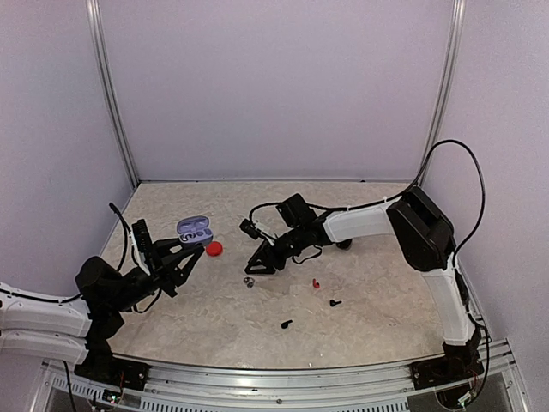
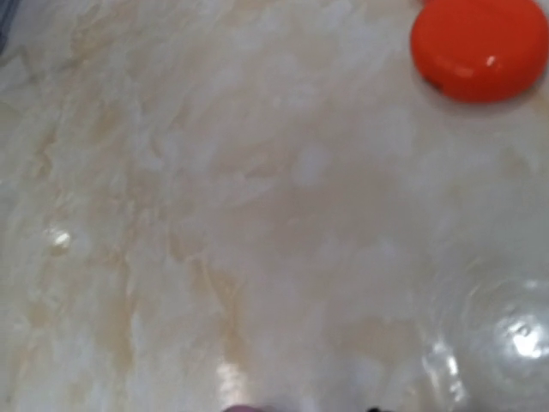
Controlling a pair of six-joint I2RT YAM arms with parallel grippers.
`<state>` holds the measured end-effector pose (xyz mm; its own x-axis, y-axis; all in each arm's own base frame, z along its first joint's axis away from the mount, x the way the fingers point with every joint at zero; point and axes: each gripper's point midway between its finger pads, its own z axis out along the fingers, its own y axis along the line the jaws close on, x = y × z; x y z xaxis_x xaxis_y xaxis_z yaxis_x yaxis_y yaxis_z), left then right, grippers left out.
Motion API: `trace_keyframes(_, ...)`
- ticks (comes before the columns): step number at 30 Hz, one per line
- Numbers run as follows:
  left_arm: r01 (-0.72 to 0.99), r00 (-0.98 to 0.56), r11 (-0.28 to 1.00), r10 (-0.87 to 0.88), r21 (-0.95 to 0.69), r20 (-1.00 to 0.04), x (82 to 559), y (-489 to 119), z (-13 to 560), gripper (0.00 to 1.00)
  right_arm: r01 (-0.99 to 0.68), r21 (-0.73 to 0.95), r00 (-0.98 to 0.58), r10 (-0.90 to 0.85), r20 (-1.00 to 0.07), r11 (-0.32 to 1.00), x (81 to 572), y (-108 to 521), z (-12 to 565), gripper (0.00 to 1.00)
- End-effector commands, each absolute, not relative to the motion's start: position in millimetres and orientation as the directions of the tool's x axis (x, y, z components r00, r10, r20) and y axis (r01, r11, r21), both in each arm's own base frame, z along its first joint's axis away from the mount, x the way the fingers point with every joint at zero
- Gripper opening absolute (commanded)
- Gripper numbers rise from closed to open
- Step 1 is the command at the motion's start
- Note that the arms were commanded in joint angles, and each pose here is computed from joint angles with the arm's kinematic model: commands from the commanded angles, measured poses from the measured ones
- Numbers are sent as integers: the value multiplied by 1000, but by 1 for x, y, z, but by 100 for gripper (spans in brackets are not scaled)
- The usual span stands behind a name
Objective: Insert the wireless bluetooth earbuds into the charging case
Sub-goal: Adjust the right earbud at the center of the board.
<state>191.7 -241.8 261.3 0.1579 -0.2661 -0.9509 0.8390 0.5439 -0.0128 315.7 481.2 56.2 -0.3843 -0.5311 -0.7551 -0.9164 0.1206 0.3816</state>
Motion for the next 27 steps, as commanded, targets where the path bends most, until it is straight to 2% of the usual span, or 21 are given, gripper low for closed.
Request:
trace_keyframes(1, 838, 185, 546, -274, 5, -944, 189, -239, 266, 0, -872, 485, -445, -532, -720, 72, 307, 477, 49, 46)
trace_keyframes(17, 838, 179, 545, -272, 2, -945, 189, -238, 263, 0, -827, 562, -462, -563, -685, -4, 267, 458, 37, 44)
trace_keyframes(24, 839, 180, 544, -272, 4, -945, 189, -238, 263, 0, -855, 517, -395, -602, -694, -35, 241, 458, 36, 44)
trace_keyframes(27, 842, 180, 540, -275, 3, -945, 188, -239, 264, 0, -894, 447, -356, -581, -732, -16, 250, 458, 47, 44)
